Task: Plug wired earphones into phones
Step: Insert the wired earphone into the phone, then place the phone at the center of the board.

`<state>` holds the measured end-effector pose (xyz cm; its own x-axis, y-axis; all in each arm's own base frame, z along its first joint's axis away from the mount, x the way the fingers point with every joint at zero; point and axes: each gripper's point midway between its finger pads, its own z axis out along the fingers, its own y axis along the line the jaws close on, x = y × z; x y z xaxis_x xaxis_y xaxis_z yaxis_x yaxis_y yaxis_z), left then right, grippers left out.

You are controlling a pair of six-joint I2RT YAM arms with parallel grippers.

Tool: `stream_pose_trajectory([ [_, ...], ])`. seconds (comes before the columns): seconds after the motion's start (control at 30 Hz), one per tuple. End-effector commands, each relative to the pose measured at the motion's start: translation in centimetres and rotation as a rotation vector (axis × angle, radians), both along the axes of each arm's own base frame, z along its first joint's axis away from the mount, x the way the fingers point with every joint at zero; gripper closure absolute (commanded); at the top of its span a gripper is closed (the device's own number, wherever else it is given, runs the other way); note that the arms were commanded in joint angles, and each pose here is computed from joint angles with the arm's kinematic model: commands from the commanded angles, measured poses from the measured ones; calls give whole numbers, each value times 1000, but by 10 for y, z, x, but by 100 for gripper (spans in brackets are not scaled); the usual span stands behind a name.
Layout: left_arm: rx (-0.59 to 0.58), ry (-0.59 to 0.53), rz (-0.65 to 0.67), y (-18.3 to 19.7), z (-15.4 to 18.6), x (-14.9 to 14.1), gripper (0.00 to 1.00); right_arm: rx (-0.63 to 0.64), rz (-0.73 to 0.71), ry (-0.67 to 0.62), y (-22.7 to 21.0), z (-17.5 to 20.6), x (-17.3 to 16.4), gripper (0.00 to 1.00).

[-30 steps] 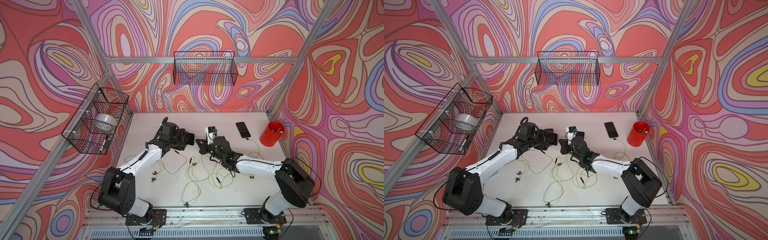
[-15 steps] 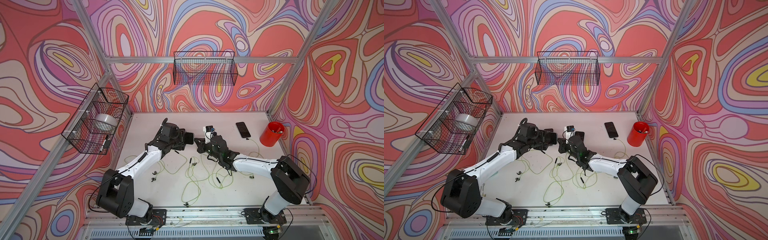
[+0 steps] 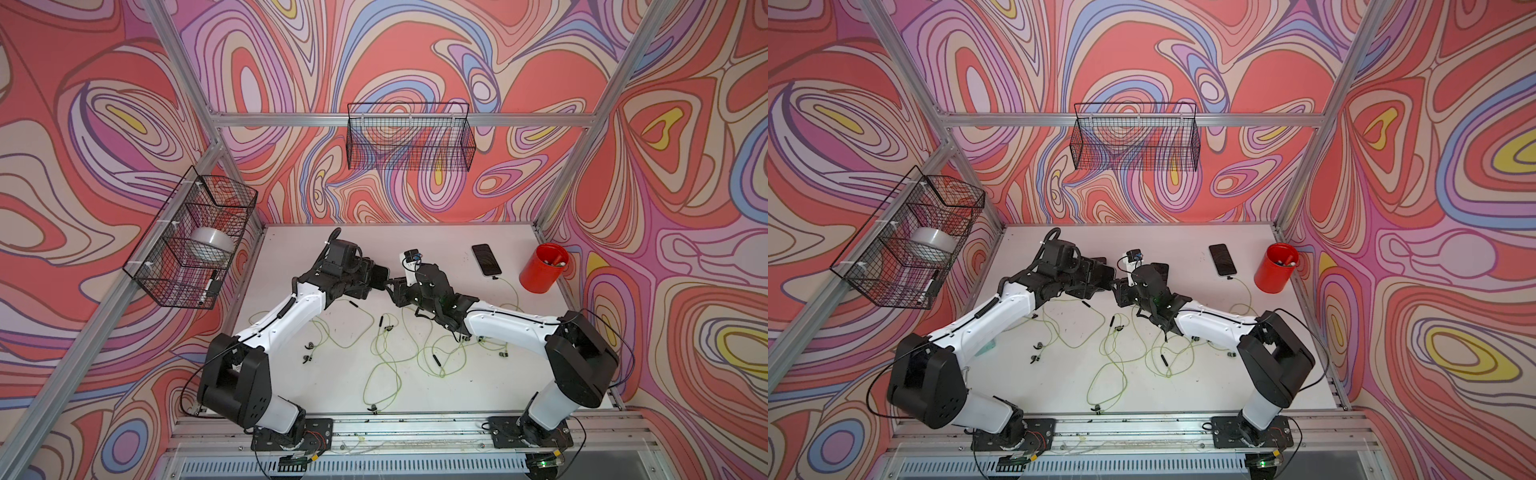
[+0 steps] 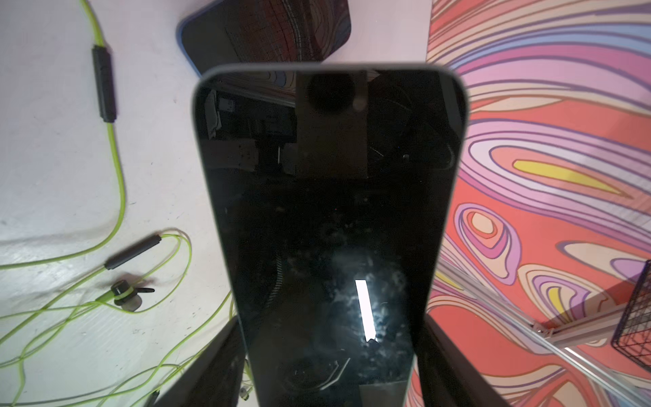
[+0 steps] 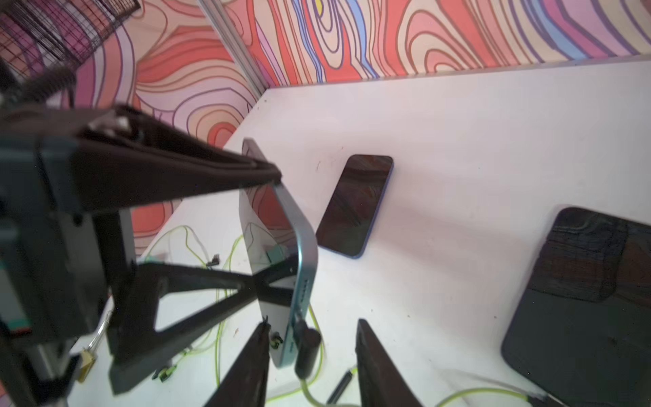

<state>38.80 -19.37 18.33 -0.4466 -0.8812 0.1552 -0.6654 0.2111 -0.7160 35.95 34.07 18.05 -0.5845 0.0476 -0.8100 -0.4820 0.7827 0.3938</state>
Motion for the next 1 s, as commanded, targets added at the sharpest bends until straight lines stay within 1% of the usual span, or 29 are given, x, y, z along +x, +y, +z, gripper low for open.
stream_pose_trajectory([
  [0.0,180,-2,-94,8,-9,8,100,-86,-8,59,-31,-6,-11,41],
  [0.07,245,-2,-154,4,-17,18,100,-116,-33,90,-53,-11,-14,36],
  [0.13,316,-19,-237,-1,-21,31,100,-146,-63,112,-72,-16,-18,34],
  [0.2,417,-58,-371,-10,-26,47,100,-164,-88,133,-89,-22,-23,34],
  [0.23,488,-71,-468,-15,-30,54,100,-169,-99,145,-96,-26,-25,34],
  [0.3,642,-56,-609,-20,-36,65,100,-179,-112,155,-104,-30,-30,34],
  [0.33,688,-56,-683,-27,-40,69,100,-182,-117,160,-107,-32,-33,34],
  [0.4,737,-42,-773,-37,-51,74,100,-186,-123,173,-111,-37,-37,34],
  [0.53,775,-23,-893,-58,-76,81,100,-180,-130,191,-112,-44,-40,35],
  [0.6,787,-9,-920,-63,-90,86,100,-182,-129,196,-113,-47,-41,35],
  [0.67,794,10,-928,-65,-100,91,100,-180,-131,198,-113,-50,-41,35],
  [0.87,802,5,-959,-75,-122,108,100,-192,-101,227,-111,-60,-47,36],
  [0.9,804,10,-963,-77,-125,110,98,-194,-100,230,-111,-61,-48,36],
  [0.93,800,18,-972,-78,-131,111,94,-198,-101,231,-113,-63,-49,36],
  [0.97,794,21,-981,-79,-135,111,86,-197,-102,230,-113,-63,-49,36],
])
